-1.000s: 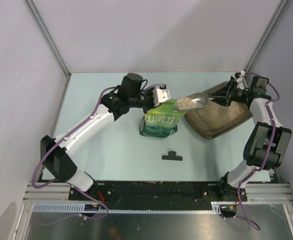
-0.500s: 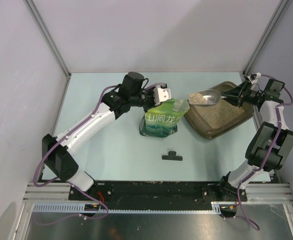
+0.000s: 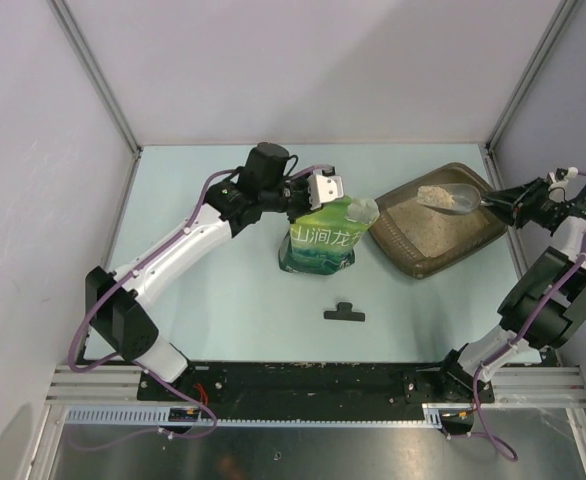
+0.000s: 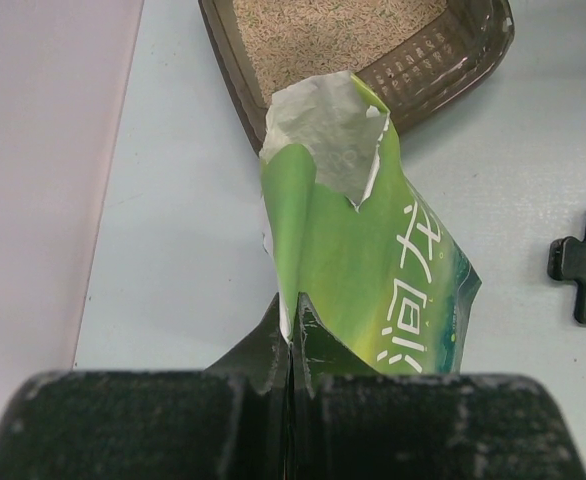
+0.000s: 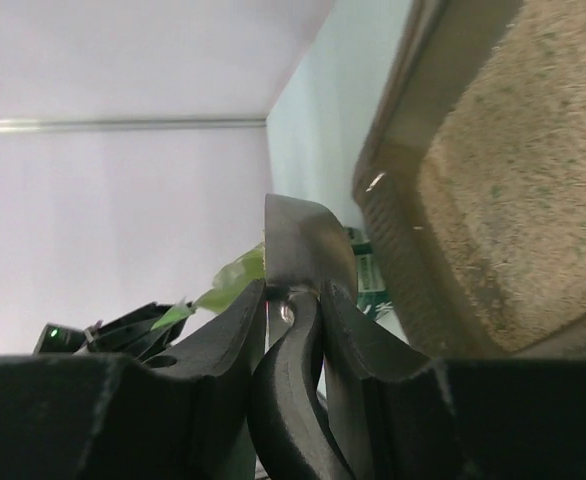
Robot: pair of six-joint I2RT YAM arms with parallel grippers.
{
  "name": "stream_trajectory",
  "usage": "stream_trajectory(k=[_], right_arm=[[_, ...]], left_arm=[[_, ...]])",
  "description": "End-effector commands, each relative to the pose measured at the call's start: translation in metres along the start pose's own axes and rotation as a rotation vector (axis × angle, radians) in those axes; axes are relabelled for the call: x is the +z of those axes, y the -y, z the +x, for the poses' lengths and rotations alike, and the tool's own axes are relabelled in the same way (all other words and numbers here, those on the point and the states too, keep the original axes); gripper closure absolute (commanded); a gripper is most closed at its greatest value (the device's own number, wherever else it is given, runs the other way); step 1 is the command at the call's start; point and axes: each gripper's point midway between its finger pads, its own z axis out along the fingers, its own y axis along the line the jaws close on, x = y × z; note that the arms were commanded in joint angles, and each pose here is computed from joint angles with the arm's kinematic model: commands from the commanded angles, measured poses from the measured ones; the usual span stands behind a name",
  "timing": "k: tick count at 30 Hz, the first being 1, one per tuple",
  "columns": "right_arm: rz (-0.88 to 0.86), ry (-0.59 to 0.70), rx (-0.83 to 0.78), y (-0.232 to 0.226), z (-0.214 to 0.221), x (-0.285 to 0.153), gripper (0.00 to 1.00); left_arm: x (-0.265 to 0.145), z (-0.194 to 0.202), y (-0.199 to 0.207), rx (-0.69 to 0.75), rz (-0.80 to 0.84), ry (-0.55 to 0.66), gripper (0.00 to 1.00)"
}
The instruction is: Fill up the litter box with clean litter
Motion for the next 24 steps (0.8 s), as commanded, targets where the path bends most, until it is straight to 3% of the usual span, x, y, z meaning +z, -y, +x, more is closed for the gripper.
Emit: stream_trajectory(k=[1, 7, 16, 24], right_arm=[[0.115, 0.121, -0.070, 0.007, -0.015, -0.016, 1.00], [0.309, 0.301, -0.121, 0.024, -0.033, -0.035, 1.00], [0.506, 0.578, -0.272, 0.007, -0.066, -0.046, 1.00], [0.525, 0.595, -0.237, 0.021, -0.075, -0.040, 1.00]], left_arm=[[-0.012, -0.036, -0.023, 0.079, -0.057, 0.096, 1.00], [-0.014, -0.037, -0.019, 0.069, -0.044, 0.107, 1.00], [-0.017, -0.032, -0.008, 0.082, -0.018, 0.109, 1.00], [-0.018, -0.031, -0.003, 0.083, -0.005, 0.113, 1.00]])
